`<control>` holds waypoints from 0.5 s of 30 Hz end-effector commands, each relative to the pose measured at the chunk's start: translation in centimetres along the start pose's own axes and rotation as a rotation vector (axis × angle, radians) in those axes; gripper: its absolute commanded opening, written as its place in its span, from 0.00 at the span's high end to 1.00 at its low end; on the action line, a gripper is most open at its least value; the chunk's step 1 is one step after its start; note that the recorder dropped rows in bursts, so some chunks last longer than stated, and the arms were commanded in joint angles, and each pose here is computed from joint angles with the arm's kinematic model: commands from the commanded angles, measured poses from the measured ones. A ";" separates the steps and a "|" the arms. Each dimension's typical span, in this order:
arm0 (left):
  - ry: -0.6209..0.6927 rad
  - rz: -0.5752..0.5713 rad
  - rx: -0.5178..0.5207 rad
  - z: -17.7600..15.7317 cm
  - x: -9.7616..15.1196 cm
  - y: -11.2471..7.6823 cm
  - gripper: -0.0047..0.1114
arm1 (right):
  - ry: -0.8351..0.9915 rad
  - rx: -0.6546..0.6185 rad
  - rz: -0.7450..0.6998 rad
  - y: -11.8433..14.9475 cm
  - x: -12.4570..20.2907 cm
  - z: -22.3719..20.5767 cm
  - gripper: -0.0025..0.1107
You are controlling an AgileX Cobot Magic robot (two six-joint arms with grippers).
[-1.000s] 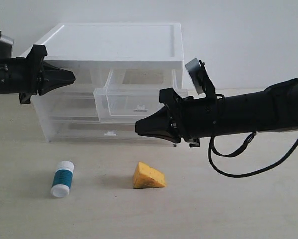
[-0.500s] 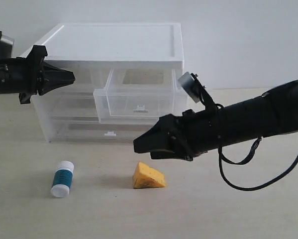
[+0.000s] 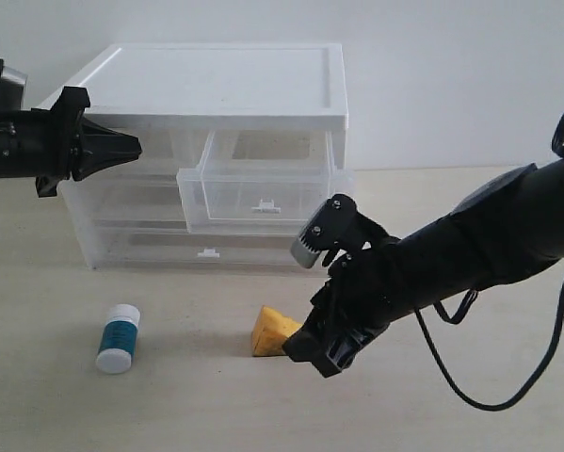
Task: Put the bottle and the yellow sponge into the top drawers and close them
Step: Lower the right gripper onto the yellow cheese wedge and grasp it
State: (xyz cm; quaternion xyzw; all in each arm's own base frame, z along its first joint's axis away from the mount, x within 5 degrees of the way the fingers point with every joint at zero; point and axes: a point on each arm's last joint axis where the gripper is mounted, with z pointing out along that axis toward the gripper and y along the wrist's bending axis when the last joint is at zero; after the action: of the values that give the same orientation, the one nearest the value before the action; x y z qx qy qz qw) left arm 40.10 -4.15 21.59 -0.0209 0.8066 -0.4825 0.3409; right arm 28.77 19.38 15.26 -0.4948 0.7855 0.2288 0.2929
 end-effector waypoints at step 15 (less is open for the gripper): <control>-0.042 0.003 -0.022 -0.1 -0.7 0.2 0.93 | 0.020 0.066 -0.187 -0.8 0.6 3.6 0.41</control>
State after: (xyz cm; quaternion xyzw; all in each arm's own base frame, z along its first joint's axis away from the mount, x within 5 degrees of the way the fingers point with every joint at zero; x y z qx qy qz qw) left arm 40.09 -4.15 21.58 -0.0202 0.8070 -0.4821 0.3405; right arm 29.81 20.68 11.72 -0.5577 0.7505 0.1701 0.3110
